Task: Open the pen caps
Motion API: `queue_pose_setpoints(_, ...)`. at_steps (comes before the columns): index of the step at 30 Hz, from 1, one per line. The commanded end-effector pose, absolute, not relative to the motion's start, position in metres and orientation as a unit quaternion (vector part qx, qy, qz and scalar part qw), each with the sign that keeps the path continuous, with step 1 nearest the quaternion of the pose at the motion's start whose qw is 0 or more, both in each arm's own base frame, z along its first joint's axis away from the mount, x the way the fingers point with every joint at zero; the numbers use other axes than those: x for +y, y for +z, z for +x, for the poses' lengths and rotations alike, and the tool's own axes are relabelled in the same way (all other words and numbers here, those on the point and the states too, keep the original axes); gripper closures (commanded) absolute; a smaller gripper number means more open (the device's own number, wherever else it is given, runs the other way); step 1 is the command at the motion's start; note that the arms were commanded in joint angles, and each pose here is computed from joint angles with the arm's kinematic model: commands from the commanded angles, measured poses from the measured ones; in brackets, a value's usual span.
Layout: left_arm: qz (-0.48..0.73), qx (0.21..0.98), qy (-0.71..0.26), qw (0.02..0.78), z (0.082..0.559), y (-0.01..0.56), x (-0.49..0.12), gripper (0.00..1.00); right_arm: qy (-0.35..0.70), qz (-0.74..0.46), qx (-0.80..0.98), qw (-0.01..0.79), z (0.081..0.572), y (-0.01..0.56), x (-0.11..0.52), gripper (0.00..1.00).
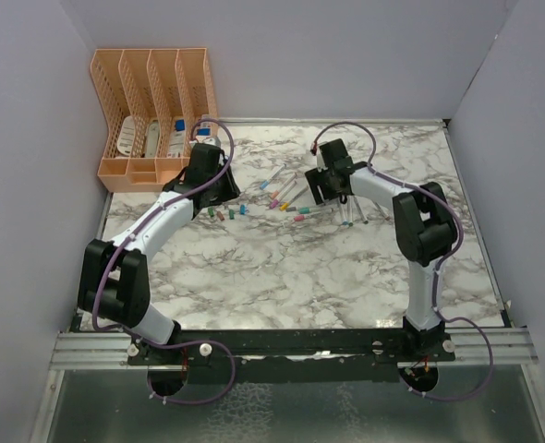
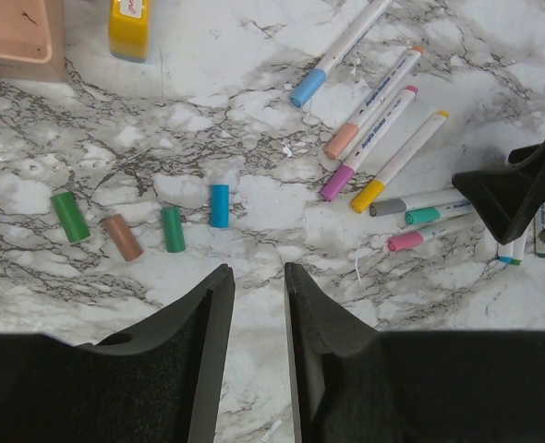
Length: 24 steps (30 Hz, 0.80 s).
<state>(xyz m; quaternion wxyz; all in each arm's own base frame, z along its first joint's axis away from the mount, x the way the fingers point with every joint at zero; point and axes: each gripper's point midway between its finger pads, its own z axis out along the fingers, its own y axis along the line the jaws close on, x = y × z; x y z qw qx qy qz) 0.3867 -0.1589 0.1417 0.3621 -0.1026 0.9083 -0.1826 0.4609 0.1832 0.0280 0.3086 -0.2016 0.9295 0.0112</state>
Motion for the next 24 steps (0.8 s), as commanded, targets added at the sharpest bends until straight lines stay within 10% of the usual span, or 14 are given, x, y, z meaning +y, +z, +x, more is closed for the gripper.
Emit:
queue_pose_setpoints(1,-0.101,0.898,-0.204,0.377,0.384,0.156,-0.163,0.68,-0.027,-0.210,0.940,0.268,0.427,0.021,0.169,0.31)
queue_pose_setpoints(24,-0.100,0.898,-0.208,0.375,0.376,0.150,-0.162,0.68,0.017,-0.271,0.938,0.216,0.328,0.022,0.227,0.31)
